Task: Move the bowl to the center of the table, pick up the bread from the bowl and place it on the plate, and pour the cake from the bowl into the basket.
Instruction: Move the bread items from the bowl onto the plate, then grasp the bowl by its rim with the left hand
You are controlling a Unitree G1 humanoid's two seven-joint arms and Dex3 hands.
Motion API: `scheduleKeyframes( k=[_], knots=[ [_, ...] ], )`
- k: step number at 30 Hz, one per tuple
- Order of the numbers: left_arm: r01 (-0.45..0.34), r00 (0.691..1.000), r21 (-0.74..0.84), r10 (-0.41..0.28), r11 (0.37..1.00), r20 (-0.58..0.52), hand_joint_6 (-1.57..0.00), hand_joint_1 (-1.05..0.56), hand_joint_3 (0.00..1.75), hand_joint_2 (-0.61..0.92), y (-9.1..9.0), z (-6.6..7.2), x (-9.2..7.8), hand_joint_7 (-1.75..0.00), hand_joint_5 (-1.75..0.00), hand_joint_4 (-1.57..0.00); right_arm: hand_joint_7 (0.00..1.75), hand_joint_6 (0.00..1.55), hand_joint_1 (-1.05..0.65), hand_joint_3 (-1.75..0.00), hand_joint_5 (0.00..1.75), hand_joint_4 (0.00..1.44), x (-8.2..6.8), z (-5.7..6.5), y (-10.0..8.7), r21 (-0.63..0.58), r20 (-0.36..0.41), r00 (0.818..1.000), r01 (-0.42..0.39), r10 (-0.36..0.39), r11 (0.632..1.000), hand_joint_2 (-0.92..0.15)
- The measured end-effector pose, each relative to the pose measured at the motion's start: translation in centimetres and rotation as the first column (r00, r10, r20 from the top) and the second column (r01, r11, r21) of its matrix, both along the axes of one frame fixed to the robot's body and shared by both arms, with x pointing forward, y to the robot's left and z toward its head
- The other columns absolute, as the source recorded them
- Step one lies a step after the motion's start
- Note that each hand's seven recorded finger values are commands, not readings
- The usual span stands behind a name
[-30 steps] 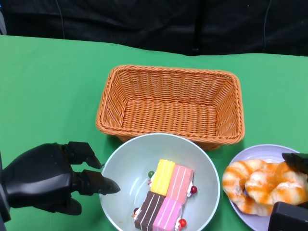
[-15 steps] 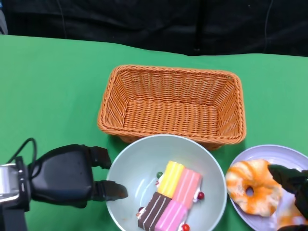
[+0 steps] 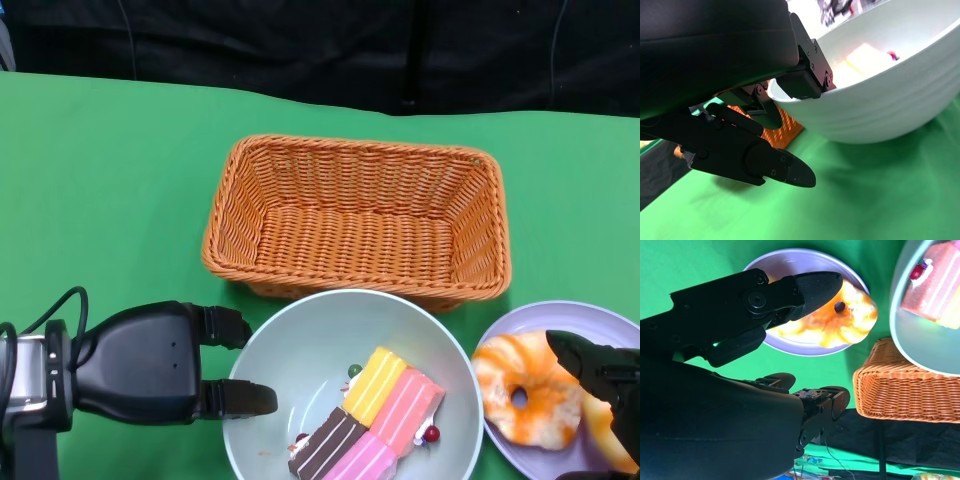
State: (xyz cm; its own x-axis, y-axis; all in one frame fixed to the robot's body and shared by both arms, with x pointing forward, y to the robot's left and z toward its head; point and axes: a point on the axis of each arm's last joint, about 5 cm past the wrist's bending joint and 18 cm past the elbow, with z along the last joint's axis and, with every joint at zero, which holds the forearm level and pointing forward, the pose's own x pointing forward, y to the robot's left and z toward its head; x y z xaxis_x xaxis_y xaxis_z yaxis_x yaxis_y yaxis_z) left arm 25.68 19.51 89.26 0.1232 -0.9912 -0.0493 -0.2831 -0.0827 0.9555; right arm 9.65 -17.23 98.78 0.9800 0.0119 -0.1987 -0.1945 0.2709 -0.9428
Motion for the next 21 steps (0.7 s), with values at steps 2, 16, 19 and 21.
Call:
scheduleKeyframes(
  k=[2,16,19,21],
  knots=[
    [-0.016,1.0,-0.032,0.016,0.999,-0.009,-0.76,-0.47,0.0,0.85,0.0,-0.02,0.04,-0.02,-0.71,-0.5,0.01,0.19,-0.76,-0.18,0.2,0.19,-0.03,0.01,-0.01,0.002,0.002,1.0,0.003,-0.003,1.0,-0.92],
    [-0.115,0.993,-0.117,0.116,0.986,0.001,-0.8,-0.5,0.01,0.89,-0.33,-0.33,-0.14,-0.02,-0.76,-0.51,0.01,0.2,-0.74,-0.18,0.23,0.19,-0.19,-0.02,-0.14,0.007,0.01,1.0,0.01,-0.01,1.0,-0.92],
    [-0.105,0.994,-0.136,0.108,0.985,0.014,-0.8,-0.56,0.0,0.84,-0.31,-0.27,-0.12,-0.02,-0.86,-0.4,0.01,0.2,-0.74,-0.18,0.23,0.19,-0.19,-0.02,-0.13,0.012,0.011,1.0,0.012,-0.012,1.0,-0.92],
    [-0.07,0.995,-0.187,0.081,0.98,0.054,-0.79,-0.59,0.0,0.81,-0.25,-0.31,-0.01,-0.01,-0.97,-0.3,0.01,0.2,-0.74,-0.18,0.23,0.18,-0.19,-0.02,-0.14,0.018,0.011,1.0,0.01,-0.01,1.0,-0.92]
  ],
)
